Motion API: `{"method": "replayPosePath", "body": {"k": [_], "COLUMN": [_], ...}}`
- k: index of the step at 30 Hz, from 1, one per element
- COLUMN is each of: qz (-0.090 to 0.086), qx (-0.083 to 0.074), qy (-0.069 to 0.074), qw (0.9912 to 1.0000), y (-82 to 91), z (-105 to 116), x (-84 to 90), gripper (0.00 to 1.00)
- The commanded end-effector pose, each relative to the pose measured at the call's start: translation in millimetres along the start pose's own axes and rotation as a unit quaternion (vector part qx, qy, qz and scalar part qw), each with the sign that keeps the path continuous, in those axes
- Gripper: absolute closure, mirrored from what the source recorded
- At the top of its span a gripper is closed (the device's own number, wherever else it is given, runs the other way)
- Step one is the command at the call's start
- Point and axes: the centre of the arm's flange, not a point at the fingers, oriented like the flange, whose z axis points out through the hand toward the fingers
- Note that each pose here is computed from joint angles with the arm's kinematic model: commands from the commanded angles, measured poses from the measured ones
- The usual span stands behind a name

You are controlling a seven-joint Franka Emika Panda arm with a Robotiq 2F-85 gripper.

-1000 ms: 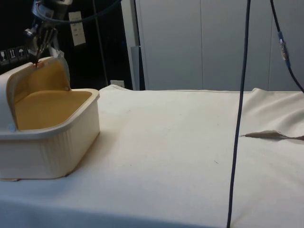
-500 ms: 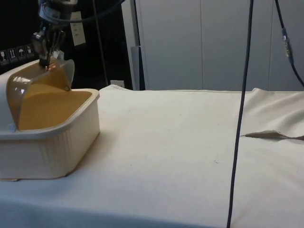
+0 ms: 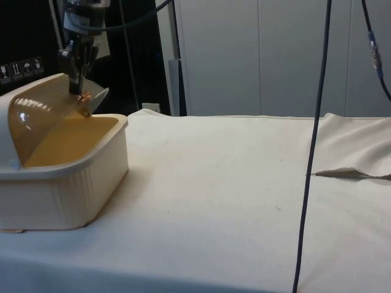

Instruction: Open the lid, then close it.

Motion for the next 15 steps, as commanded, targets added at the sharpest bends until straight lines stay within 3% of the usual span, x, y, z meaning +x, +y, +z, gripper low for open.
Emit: {"method": "replayPosePath", "body": {"k": [1,3,4,11,13,14,15], "qz": [0.001,0.0,0.0,0.0,0.0,0.0,-0.001], "qx": [0.002,0.003,0.0,0.004,0.002,0.005,0.005], "qy": [-0.01,-0.018,-0.013,-0.049,-0.048,-0.061,-0.064], "qw": [0.99995,0.99984,0.99992,0.99879,0.99884,0.99816,0.99797], "y": [-1.0,-1.5,-0.5,-1.9,-1.4,-2.6,-2.6], "z": [0.4,0.7,1.7,2.9,3.5,4.7,4.8], "x": [-4.4,-6.9,-4.0,-16.1,-14.8,-18.8,-19.2], "gripper": [1.0,1.0,1.0,1.0,1.0,1.0,1.0]}}
